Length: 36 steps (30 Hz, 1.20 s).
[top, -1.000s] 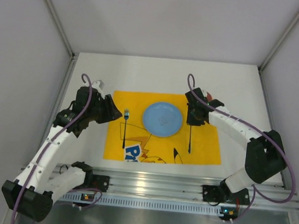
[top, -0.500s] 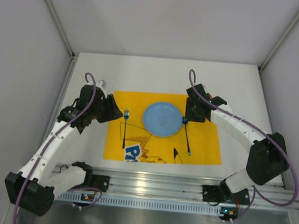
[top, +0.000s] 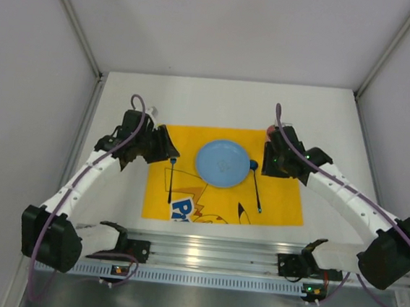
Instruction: Set the dinner table for one person
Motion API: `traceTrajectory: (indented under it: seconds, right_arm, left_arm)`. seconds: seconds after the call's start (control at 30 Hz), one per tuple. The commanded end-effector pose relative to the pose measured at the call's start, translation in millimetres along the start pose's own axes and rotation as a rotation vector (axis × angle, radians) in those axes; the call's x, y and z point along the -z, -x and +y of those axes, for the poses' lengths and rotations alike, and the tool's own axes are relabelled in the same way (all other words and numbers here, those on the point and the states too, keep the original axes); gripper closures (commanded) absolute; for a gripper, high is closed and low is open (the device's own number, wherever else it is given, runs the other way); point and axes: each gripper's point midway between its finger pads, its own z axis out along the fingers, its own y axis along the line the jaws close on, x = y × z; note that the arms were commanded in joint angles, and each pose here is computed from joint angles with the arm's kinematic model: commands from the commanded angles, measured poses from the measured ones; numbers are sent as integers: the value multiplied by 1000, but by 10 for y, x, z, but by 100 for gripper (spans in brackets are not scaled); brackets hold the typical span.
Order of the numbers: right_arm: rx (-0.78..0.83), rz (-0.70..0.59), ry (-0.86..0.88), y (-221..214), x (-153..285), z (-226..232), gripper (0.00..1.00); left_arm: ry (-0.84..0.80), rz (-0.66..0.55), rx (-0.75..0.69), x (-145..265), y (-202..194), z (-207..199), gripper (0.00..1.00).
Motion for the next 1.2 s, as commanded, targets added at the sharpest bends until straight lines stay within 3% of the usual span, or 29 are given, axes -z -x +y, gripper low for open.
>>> traceTrajectory:
  seconds: [0.0,0.3,0.8,0.93,0.97,1.07,1.17]
  right_arm:
    - [-8,-32,43,-19,212,42,60]
    - [-29,-53,-14,-171,438,-229,59]
    - [-60,-44,-79,-354,600,-463,59]
    - [-40,-37,-85,-317,584,-450,58]
    - [-33,-29,-89,-315,566,-445,58]
    - [-18,-23,-89,-276,547,-418,59]
    - [-7,-27,-86,-222,548,-393,59]
  left_arm:
    - [-89,13,4,-245,47,-159,47]
    - [-56,152,-77,-1029,-114,-265,48]
    - [-37,246,-91,-1612,-400,-191,51]
    - [-29,248,-96,-1667,-409,-182,62]
    - [-27,249,-94,-1671,-412,-177,73]
    - [-23,242,-100,-1672,-395,-172,93]
    - [-12,240,-114,-1620,-373,-170,100]
